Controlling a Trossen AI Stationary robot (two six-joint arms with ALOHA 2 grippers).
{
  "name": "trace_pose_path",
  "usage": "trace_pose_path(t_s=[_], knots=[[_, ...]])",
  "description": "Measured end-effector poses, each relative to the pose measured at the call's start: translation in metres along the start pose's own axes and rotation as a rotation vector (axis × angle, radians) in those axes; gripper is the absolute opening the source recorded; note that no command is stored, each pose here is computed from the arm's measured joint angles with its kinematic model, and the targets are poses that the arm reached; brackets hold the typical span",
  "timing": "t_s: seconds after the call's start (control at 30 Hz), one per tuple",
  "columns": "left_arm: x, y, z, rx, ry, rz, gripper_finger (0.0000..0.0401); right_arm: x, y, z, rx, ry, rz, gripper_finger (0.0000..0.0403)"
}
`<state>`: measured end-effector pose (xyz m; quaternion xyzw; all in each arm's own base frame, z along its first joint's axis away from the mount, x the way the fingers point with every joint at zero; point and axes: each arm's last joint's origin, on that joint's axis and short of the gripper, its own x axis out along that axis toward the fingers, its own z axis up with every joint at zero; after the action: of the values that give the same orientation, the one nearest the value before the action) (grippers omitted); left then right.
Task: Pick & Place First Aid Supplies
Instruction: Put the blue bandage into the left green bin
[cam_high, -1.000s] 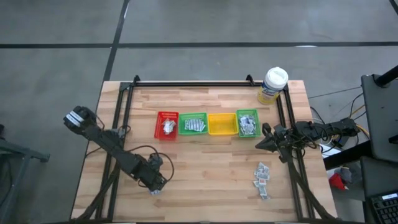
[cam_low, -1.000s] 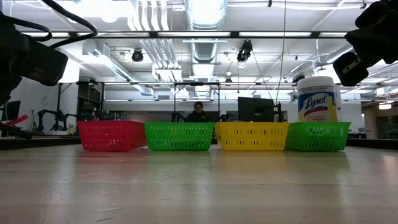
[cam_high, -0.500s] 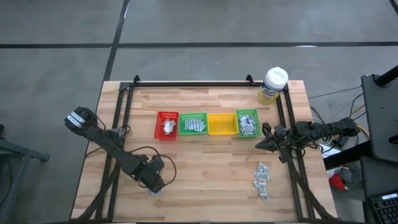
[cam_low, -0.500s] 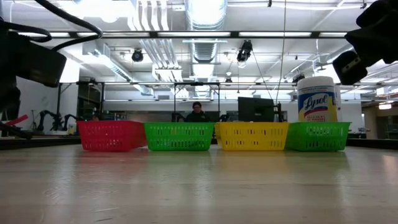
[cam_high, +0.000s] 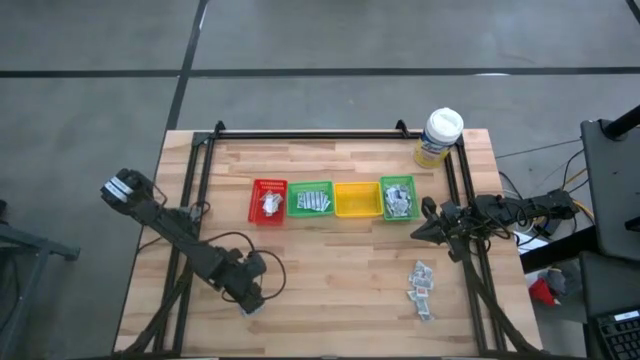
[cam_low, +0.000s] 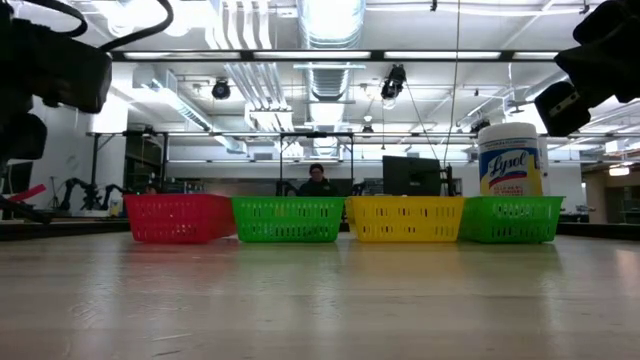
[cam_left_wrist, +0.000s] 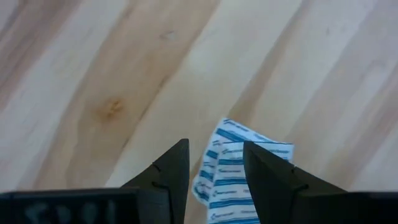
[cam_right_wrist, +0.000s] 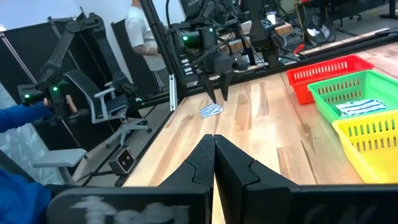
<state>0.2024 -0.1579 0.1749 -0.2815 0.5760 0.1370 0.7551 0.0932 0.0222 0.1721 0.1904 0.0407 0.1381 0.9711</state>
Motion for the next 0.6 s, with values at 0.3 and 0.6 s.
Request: trace_pose_path(t_s=[0.3,0.6], knots=[[0.017,-0.002,-0.003,0.012,0.08,0.022,0.0142,0.0,0.0,0.0,0.0,0.001,0.0,0.0008],[0.025,0.001,-0.005,0.015,0.093,0.075,0.0142,0.0,0.0,0.0,0.0,0.001,0.0,0.0008]])
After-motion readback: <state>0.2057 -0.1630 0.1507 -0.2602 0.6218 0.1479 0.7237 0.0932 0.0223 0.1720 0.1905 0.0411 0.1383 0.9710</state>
